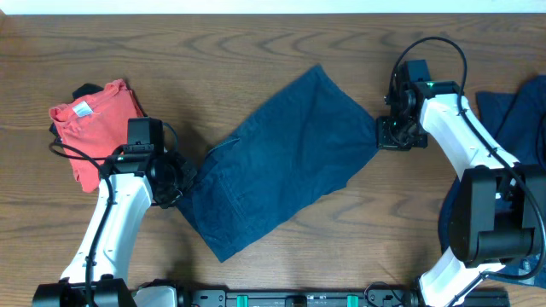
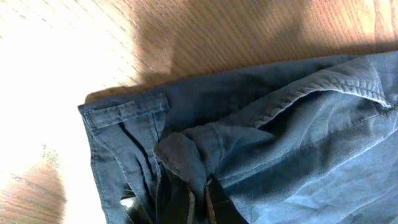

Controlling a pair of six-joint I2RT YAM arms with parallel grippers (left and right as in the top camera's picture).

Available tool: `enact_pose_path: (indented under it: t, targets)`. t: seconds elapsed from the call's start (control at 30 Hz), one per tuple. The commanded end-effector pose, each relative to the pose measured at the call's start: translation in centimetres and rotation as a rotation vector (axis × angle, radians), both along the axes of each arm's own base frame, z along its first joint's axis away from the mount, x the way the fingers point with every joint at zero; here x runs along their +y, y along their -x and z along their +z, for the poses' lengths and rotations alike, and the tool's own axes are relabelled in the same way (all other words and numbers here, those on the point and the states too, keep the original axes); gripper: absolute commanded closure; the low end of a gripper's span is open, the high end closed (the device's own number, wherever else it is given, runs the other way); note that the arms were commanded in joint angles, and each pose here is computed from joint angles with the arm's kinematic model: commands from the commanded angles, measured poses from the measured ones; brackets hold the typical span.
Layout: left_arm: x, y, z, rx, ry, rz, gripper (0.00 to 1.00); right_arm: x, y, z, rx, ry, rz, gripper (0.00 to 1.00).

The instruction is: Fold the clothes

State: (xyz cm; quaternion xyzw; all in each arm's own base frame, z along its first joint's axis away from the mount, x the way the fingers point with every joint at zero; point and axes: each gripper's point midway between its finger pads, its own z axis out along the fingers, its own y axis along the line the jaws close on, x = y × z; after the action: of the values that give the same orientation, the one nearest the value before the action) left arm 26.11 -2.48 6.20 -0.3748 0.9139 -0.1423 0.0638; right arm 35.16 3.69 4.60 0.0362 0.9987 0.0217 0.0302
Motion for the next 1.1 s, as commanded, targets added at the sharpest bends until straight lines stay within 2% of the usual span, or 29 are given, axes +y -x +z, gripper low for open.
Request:
enact_pose_path:
  t: [0.0, 0.27, 0.53, 0.8, 1.07]
  targets:
    - [0.6, 0.6, -0.6, 0.029, -0.029, 0.016, 0.94, 0.1, 0.7, -0.9, 0.021, -0.014, 0.025, 0.99]
    - [0.6, 0.9, -0.7, 0.036, -0.031, 0.002, 0.94, 0.2, -0.1, -3.7, -0.063, -0.024, 0.014, 0.99]
    - [0.6, 1.0, -0.7, 0.044, -0.031, 0.002, 0.94, 0.4, -2.6, -4.3, -0.191, -0.033, 0.003, 0.98]
    - [0.6, 1.0, -0.7, 0.044, -0.031, 0.002, 0.94, -0.1, -2.7, -4.6, -0.192, -0.008, -0.001, 0.95]
    - [0.6, 1.0, -0.7, 0.044, -0.031, 0.002, 0.94, -0.5, -1.8, -7.1, -0.126, 0.018, -0.006, 0.96]
